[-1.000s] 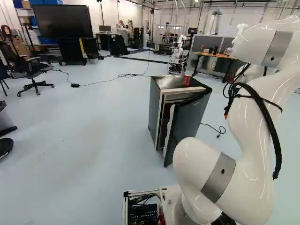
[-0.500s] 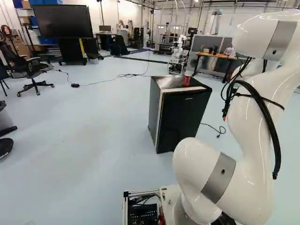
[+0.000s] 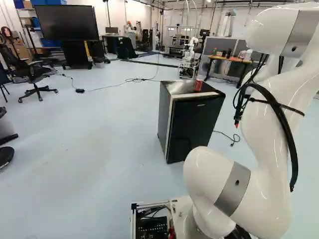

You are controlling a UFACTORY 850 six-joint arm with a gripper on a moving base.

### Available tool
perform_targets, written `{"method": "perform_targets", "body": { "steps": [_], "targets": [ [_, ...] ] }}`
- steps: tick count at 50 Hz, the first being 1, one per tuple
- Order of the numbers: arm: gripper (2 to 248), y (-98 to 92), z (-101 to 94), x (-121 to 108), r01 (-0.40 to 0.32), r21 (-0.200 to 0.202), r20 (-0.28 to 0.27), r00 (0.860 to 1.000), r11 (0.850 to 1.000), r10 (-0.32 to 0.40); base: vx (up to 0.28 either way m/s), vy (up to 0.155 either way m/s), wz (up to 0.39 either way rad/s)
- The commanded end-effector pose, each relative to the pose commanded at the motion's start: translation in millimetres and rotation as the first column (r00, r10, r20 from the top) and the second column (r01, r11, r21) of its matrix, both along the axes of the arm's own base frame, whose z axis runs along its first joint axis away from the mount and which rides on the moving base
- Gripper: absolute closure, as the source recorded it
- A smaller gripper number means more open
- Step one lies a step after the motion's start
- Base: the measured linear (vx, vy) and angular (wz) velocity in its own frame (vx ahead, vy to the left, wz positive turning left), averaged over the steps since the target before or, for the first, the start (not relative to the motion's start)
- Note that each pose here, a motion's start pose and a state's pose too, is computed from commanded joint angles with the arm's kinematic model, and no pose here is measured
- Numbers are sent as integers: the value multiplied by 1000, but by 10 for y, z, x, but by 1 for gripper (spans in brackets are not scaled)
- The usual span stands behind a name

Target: Grab a drink from the fridge

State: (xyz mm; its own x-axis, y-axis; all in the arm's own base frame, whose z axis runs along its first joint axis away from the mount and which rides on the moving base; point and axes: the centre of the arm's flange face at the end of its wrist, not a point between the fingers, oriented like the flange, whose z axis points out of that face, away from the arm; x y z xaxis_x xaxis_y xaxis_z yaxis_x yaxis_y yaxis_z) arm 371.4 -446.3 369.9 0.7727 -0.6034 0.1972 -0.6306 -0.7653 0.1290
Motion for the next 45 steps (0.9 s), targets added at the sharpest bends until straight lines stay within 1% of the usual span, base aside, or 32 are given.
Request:
{"method": "perform_targets", "body": {
  "steps": [12,23,34,45],
  "targets": [
    [3,165,23,-42,-47,-51,40,998,998,49,0,0,0],
    [3,323,50,-74,-91,-99,78,992,991,99,0,0,0],
    [3,489,81,-88,-135,-147,116,981,980,153,0,0,0],
    [3,664,115,-95,-177,-192,153,966,965,208,0,0,0]
  ]
}}
